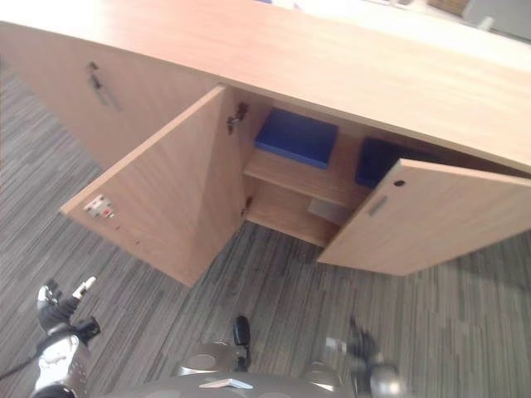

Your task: Put the empty folder in the office cabinet

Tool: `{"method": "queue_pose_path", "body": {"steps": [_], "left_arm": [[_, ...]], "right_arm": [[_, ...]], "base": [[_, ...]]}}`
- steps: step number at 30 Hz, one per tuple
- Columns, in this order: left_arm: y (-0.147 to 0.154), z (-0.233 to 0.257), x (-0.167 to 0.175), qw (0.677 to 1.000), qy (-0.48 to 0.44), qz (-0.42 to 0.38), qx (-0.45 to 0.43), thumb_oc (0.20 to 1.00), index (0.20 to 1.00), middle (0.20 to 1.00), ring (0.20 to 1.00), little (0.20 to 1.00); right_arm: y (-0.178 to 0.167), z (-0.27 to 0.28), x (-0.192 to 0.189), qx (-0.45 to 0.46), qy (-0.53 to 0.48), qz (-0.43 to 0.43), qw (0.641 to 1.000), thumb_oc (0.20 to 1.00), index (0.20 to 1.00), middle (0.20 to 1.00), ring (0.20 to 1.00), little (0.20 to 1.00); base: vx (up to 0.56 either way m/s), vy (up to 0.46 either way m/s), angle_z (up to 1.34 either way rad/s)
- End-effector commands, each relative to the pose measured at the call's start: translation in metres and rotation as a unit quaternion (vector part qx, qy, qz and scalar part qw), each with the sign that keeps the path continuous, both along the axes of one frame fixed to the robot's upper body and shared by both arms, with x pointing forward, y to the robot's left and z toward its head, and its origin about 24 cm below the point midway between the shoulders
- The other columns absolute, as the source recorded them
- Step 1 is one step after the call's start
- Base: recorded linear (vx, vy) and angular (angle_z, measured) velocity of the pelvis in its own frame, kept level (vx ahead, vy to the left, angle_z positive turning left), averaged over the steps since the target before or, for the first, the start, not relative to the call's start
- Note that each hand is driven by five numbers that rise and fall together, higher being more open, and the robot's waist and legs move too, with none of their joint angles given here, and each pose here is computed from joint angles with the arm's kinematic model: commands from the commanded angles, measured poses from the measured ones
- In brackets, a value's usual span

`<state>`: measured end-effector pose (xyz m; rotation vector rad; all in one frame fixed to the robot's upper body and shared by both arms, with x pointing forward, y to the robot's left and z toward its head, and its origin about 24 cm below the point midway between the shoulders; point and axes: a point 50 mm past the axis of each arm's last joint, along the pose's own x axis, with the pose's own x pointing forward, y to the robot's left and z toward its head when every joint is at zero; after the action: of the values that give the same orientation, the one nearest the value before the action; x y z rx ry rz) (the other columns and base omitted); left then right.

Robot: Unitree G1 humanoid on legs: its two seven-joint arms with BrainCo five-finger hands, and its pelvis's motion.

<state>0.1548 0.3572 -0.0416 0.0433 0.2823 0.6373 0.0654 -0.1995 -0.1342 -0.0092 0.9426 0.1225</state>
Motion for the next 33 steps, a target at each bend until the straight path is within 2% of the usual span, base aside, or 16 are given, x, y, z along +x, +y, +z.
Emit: {"method": "queue_pose_path", "body": {"steps": [1,2,3,7,8,9,13,15,16,24,33], "left_arm": [[-0.005,-0.004,-0.002,1.0,0.011,-0.014,0.024,1.0,1.0,1.0,1.0,1.0],[0.007,0.01,0.009,0.999,0.006,-0.018,0.044,1.0,1.0,1.0,1.0,1.0],[0.012,0.02,0.02,0.998,0.001,-0.027,0.06,1.0,1.0,1.0,1.0,1.0],[0.017,0.037,0.039,0.996,-0.02,-0.046,0.072,1.0,1.0,1.0,1.0,1.0],[0.017,0.049,0.055,0.994,-0.03,-0.069,0.077,1.0,1.0,1.0,1.0,1.0],[0.011,0.059,0.074,0.99,-0.039,-0.111,0.073,1.0,1.0,1.0,1.0,1.0],[0.001,0.06,0.086,0.987,-0.045,-0.143,0.057,1.0,1.0,1.0,1.0,1.0],[-0.009,0.055,0.09,0.984,-0.043,-0.169,0.039,1.0,1.0,1.0,1.0,1.0],[-0.024,0.047,0.094,0.979,-0.037,-0.201,0.018,1.0,1.0,1.0,1.0,1.0],[-0.097,-0.009,0.078,0.958,0.009,-0.275,-0.081,1.0,1.0,1.0,1.0,1.0],[-0.143,-0.04,0.062,0.941,0.052,-0.309,-0.125,1.0,1.0,1.0,1.0,1.0]], "right_arm": [[-0.021,0.041,0.13,-0.063,-0.151,0.062,0.985,1.0,1.0,1.0,1.0,1.0],[-0.035,0.033,0.108,-0.074,-0.128,0.044,0.988,1.0,1.0,1.0,1.0,1.0],[-0.042,0.033,0.103,-0.083,-0.127,0.04,0.988,1.0,1.0,1.0,1.0,1.0],[-0.047,0.034,0.101,-0.085,-0.138,0.025,0.986,1.0,1.0,1.0,1.0,1.0],[-0.049,0.036,0.104,-0.084,-0.15,0.018,0.985,1.0,1.0,1.0,1.0,1.0],[-0.048,0.041,0.111,-0.079,-0.17,0.007,0.982,1.0,1.0,1.0,1.0,1.0],[-0.046,0.047,0.119,-0.08,-0.188,0.008,0.979,1.0,1.0,1.0,1.0,1.0],[-0.045,0.049,0.123,-0.082,-0.199,0.01,0.976,1.0,1.0,1.0,1.0,1.0],[-0.043,0.052,0.127,-0.086,-0.211,0.008,0.974,1.0,1.0,1.0,1.0,1.0],[-0.041,0.051,0.125,-0.12,-0.207,-0.017,0.971,1.0,1.0,1.0,1.0,1.0],[-0.032,0.035,0.107,-0.132,-0.17,-0.034,0.976,1.0,1.0,1.0,1.0,1.0]], "base": [[0.01,0.382,-0.7],[-0.06,0.428,-0.45],[-0.11,0.516,-0.55],[-0.09,0.13,-0.14],[-0.21,0.102,-0.17],[-0.21,0.102,-0.17],[-0.09,0.051,-0.12],[-0.03,0.026,-0.15],[-0.02,-0.002,-0.07],[0.04,-0.028,-0.13],[0.12,-0.072,-0.13]]}}
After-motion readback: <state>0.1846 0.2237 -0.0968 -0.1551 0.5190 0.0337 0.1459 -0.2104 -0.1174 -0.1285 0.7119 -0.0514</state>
